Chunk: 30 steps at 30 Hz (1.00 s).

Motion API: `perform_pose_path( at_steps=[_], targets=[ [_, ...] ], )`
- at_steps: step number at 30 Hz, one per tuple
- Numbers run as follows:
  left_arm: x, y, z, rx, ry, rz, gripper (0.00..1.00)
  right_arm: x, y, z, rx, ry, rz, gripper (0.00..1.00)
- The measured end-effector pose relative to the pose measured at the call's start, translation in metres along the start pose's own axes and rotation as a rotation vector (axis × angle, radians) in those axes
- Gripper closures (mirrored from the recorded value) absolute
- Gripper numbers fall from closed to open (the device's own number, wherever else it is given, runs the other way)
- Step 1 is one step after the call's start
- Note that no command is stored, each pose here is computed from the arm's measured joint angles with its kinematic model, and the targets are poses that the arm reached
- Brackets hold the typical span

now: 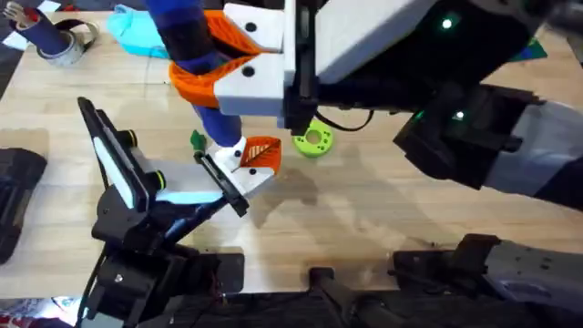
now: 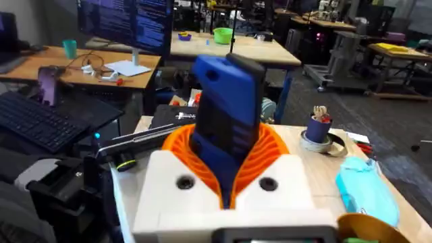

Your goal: Pick up the gripper from the table and insert it into the empty holder that is missing its gripper. Then pick up a screw, insert it into the mounting hole, and use the screwdriver to tighten it. Finally, clean up the table by picking up the vegetable and placing it into the bucket.

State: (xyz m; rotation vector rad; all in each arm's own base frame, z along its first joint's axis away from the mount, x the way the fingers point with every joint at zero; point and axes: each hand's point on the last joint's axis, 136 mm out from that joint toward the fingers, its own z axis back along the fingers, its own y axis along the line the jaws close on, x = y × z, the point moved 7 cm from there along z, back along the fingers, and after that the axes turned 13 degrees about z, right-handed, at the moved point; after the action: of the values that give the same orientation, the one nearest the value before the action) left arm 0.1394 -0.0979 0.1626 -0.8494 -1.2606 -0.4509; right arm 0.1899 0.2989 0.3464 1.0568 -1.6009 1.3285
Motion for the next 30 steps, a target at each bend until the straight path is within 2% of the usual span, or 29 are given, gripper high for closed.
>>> perform_pose_path(
  at_steps=[30],
  targets=[
    [0.0,0.0,0.0,0.0,0.0,0.001,0.984,-0.013,0.001,0.001,-0.007,0.068,-0.051,0.956]
  ],
)
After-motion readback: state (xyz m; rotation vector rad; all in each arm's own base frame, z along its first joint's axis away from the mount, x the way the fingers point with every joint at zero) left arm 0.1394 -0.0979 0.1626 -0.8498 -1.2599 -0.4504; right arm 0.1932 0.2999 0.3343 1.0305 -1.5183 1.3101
